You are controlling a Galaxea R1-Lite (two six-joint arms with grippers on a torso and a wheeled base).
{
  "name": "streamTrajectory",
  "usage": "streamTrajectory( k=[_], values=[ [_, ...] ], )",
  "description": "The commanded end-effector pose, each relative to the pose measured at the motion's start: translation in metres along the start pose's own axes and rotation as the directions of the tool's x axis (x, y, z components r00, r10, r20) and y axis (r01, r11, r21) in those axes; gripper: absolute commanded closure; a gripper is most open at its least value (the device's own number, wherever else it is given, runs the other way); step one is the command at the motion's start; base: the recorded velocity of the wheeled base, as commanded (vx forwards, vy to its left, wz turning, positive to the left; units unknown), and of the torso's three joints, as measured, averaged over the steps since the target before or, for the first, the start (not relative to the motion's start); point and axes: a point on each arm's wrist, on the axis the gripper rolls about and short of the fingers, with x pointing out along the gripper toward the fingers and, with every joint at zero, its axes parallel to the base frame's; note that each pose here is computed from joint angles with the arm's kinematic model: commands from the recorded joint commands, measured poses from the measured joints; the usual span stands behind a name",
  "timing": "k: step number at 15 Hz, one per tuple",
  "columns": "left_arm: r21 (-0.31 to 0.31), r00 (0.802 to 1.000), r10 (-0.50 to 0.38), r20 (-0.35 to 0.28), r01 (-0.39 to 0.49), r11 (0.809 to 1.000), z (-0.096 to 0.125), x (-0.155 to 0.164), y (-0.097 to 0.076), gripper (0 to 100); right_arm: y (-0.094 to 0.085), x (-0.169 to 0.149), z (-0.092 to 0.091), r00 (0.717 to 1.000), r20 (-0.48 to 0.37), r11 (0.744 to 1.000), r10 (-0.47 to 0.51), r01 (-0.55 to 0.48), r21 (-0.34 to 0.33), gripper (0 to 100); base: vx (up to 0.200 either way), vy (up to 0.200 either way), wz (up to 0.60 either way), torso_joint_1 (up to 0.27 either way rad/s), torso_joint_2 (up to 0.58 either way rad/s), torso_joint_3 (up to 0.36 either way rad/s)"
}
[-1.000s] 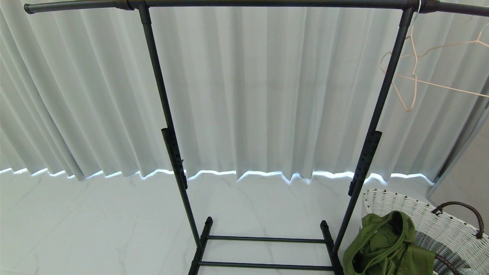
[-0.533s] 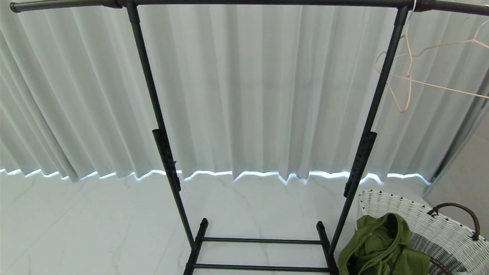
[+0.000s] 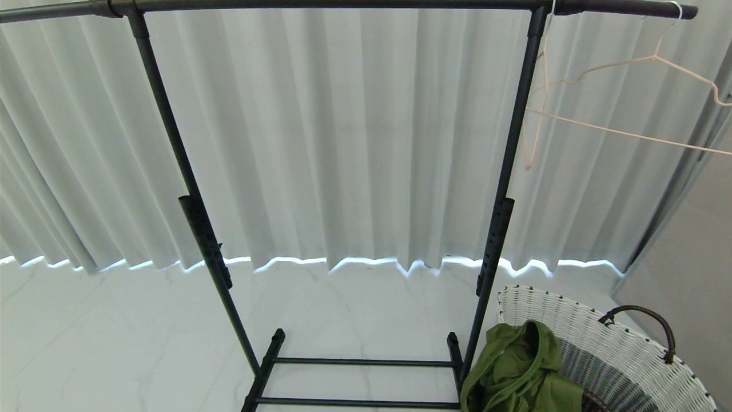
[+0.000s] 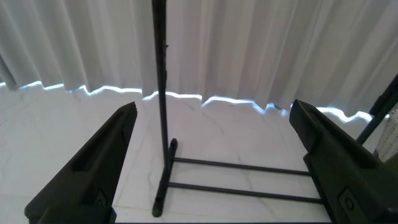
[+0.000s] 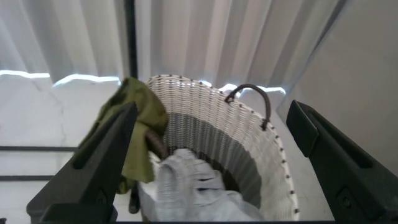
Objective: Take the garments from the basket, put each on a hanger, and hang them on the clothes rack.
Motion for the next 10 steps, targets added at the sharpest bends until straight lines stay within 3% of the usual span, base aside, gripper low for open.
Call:
streamTrajectory(
  k=[1,3,10],
  values=[
    [-0.001,1.0,0.001,0.0,-0.001,1.0,0.0,0.0,0.0,0,0.0,0.0,0.0,1.0,0.0,1.0,0.0,0.0,0.013,0,0.0,0.0,0.0,0.0,0.0,0.0],
    [-0.001,1.0,0.001,0.0,-0.001,1.0,0.0,0.0,0.0,0,-0.0001,0.0,0.0002,1.0,0.002,0.999,-0.003,0.003,0.047,0,0.0,0.0,0.0,0.0,0.0,0.0],
    [-0.001,1.0,0.001,0.0,-0.001,1.0,0.0,0.0,0.0,0,0.0,0.0,0.0,1.0,0.0,0.999,-0.001,0.001,0.038,0,0.0,0.0,0.0,0.0,0.0,0.0]
  ],
)
